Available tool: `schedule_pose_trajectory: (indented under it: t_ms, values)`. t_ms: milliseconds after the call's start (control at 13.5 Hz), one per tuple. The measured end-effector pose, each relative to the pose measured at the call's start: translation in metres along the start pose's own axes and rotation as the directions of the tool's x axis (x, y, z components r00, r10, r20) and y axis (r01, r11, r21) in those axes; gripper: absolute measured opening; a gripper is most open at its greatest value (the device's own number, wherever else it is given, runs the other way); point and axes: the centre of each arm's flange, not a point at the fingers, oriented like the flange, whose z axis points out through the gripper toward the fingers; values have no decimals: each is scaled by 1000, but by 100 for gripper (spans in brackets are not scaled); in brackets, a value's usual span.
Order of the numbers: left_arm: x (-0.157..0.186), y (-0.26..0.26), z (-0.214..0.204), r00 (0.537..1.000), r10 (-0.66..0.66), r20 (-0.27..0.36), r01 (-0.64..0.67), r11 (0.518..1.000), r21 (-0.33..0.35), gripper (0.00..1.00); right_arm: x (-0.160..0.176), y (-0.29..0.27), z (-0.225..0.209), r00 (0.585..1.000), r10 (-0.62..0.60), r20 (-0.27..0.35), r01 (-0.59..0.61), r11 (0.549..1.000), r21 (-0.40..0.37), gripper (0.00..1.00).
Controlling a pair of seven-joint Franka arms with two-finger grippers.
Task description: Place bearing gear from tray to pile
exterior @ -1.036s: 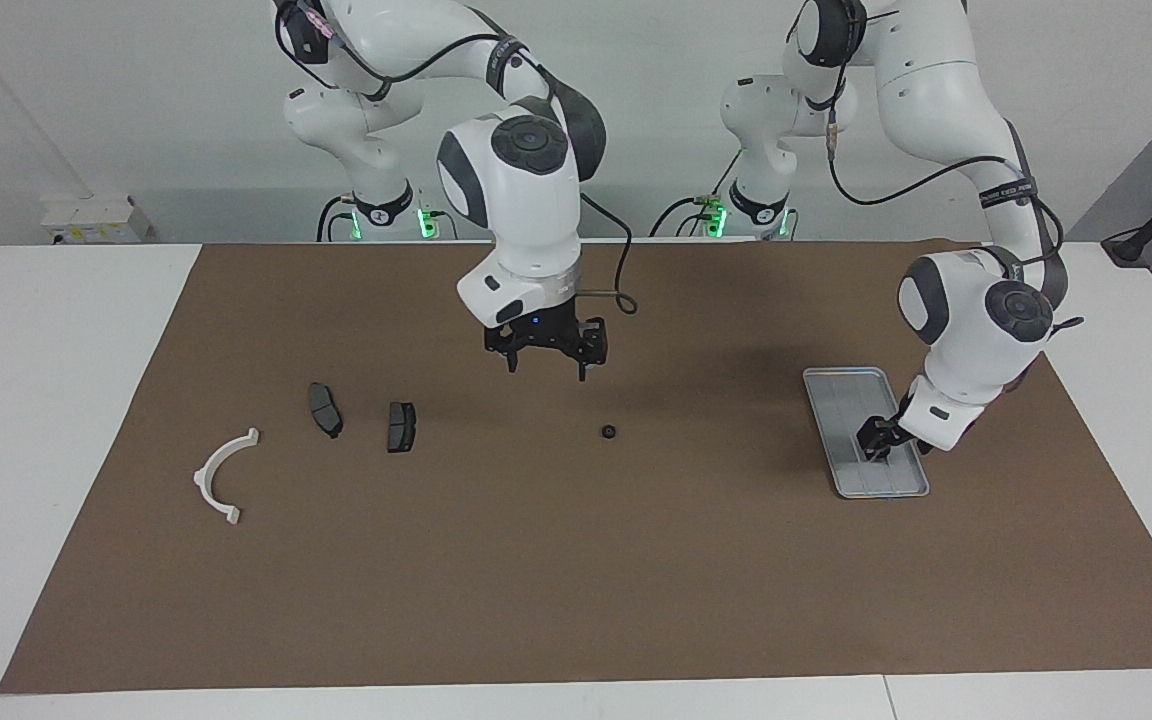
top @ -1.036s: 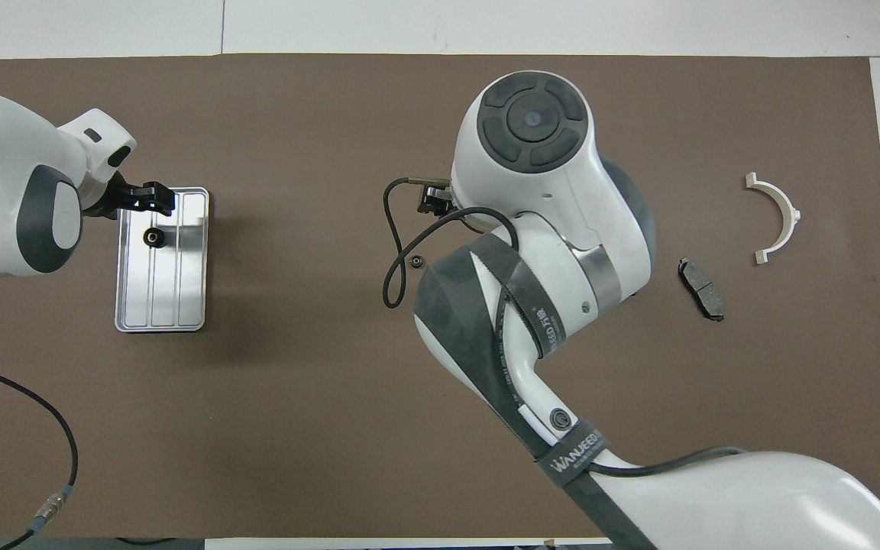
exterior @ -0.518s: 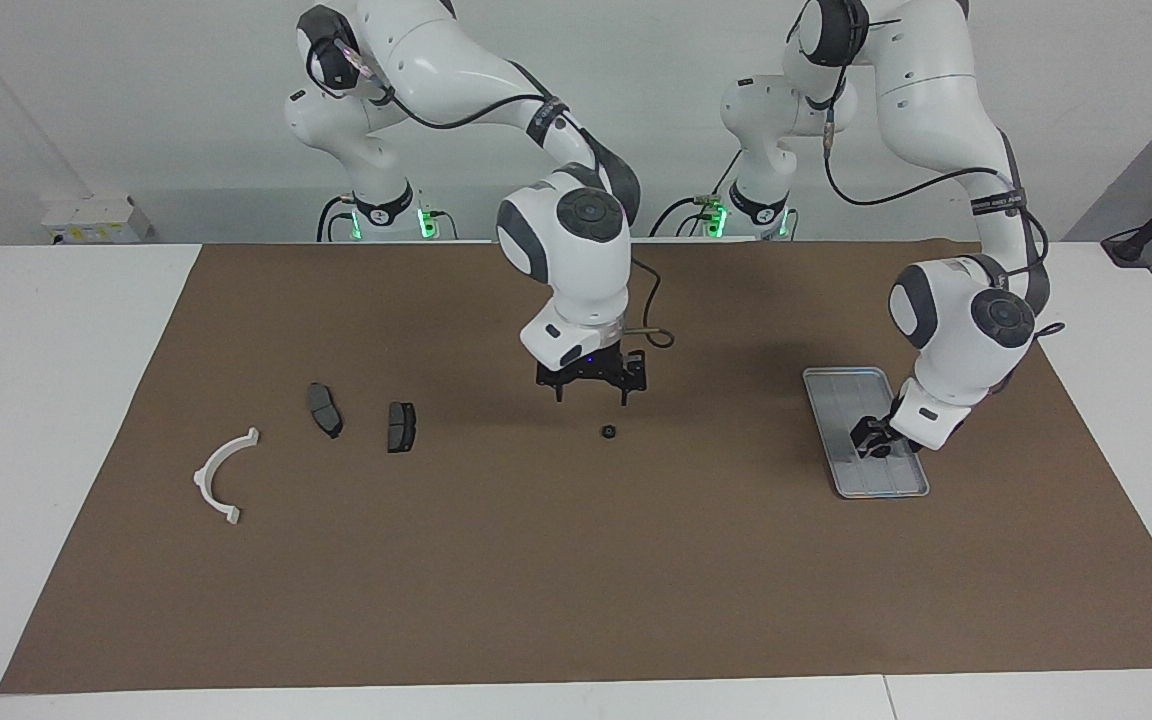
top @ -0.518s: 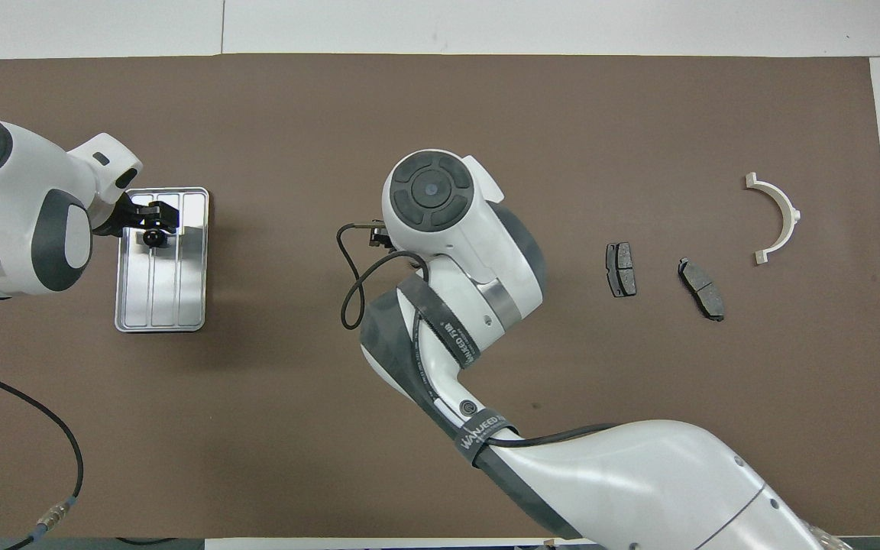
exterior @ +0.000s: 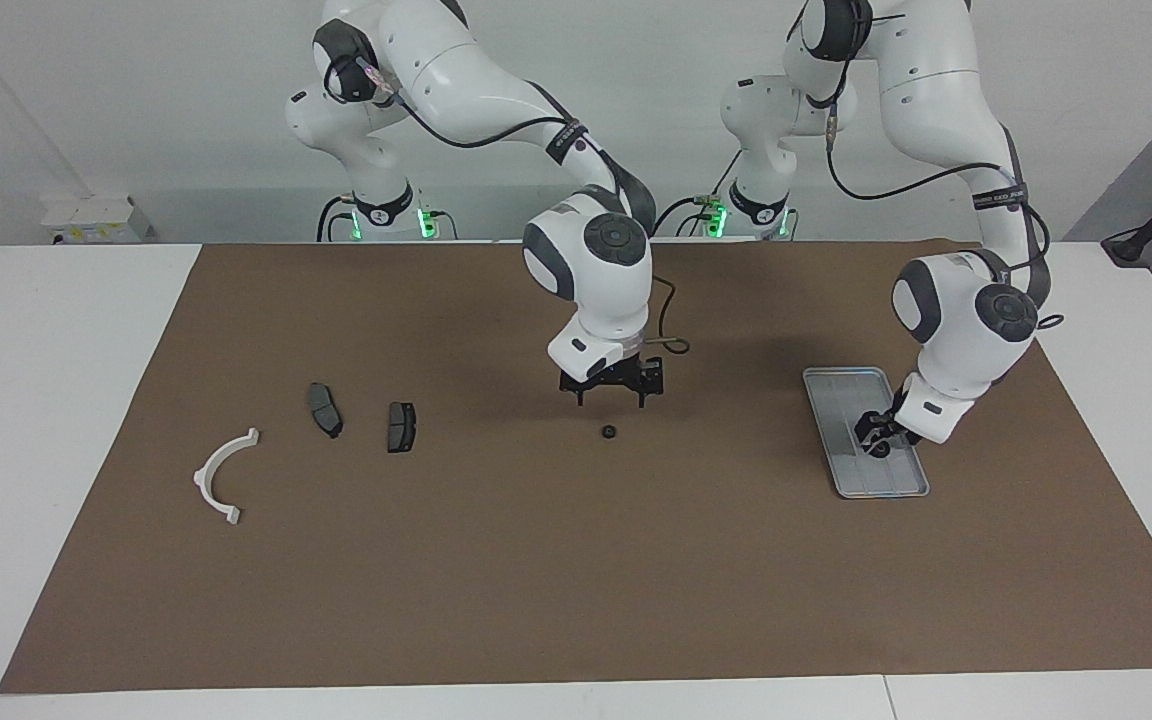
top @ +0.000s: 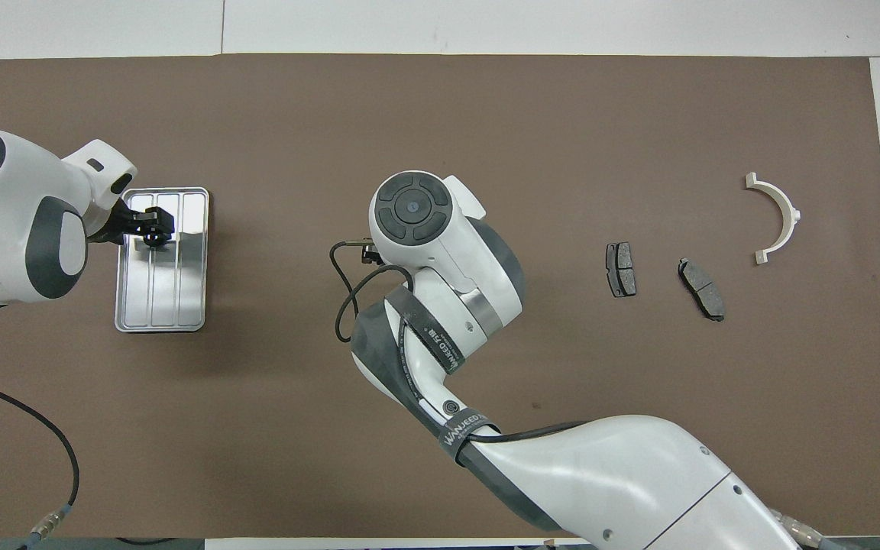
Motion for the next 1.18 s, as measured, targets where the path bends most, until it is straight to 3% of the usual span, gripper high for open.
schedule_pose_trajectory:
  t_ms: [74,148,296,370,444,592,1183]
  values:
    - [0,1,0,1000,-4,-2,4,1000,-1,80,-2,1,5,1000,-2,7,2,1000,-7,100]
    - [0,1,0,1000,-6,-5,6,1000,-1,71,-3,3,8,1000,-2,13,2,1000,-12,100]
    - [0,1,1,1000,-8,-9,8,1000,-1,70,-4,4,15,1000,-2,6,2,1000,-5,99]
    - [-1,1,3,1000,-8,-10,8,1000,-2,61,-4,4,19,1000,-2,1,2,1000,0,100]
    - [-2,1,6,1000,-9,-13,9,1000,-2,60,-5,5,23,1000,-2,-1,2,1000,1,100]
    - [-5,2,10,1000,-12,-14,11,1000,-2,70,-5,6,26,1000,-1,-2,1,1000,2,100]
    - [-7,4,14,1000,-17,-26,17,1000,-5,70,2,8,45,999,8,-32,-7,1000,30,100]
